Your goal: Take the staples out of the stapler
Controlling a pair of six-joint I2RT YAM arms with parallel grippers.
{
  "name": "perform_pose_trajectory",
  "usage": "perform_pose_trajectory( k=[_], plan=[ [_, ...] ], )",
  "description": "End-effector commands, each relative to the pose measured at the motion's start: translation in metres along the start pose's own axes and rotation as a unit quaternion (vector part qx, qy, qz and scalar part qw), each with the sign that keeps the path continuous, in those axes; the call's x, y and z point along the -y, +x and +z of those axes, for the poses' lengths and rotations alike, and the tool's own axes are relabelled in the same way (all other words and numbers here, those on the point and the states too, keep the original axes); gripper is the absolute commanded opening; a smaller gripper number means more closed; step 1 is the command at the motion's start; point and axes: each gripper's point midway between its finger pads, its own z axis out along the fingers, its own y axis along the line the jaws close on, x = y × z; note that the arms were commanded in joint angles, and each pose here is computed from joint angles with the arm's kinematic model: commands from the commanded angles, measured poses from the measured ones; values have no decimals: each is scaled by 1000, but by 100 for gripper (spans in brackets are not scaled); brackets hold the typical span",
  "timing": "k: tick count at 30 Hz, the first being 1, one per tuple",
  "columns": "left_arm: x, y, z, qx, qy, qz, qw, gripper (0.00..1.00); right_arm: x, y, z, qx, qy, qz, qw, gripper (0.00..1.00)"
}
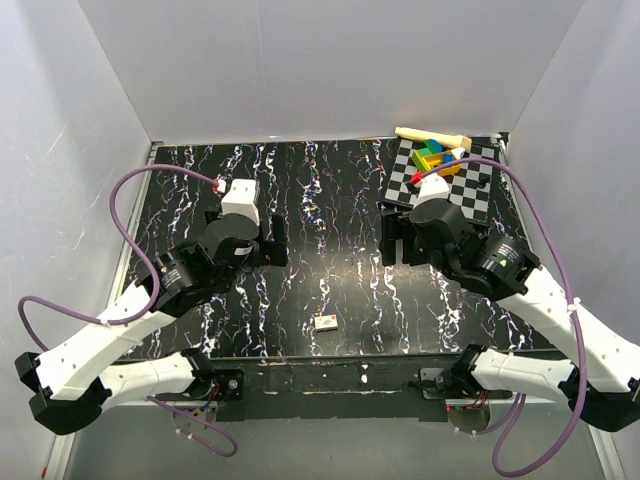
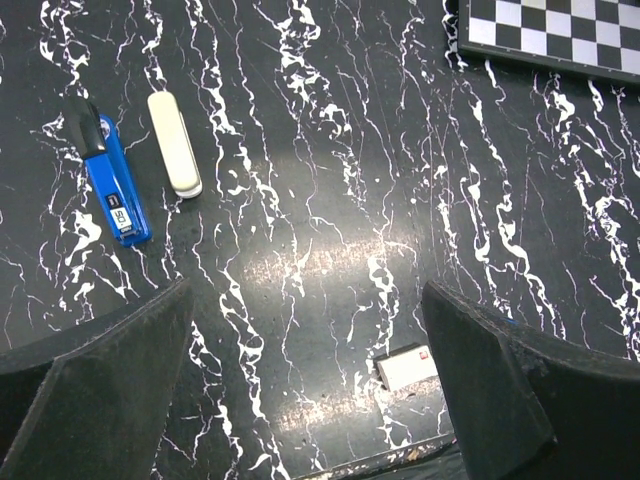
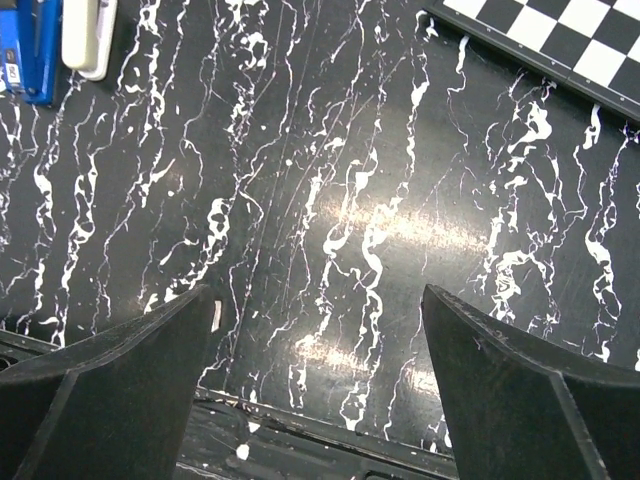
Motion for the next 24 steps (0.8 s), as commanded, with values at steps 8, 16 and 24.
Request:
perform_pose_trajectory(
  k=[8, 16, 24],
  plan=[
    [-8, -36, -18, 66, 4, -10, 998, 98, 7, -16, -7, 28, 17, 7, 999, 93],
    [-14, -34, -22, 69, 0, -12, 998, 98, 8, -26, -9, 48, 18, 0, 999, 93],
    [-13, -36, -22, 77, 5, -15, 997, 98, 5, -30, -20, 65, -9, -3, 998, 94]
  ],
)
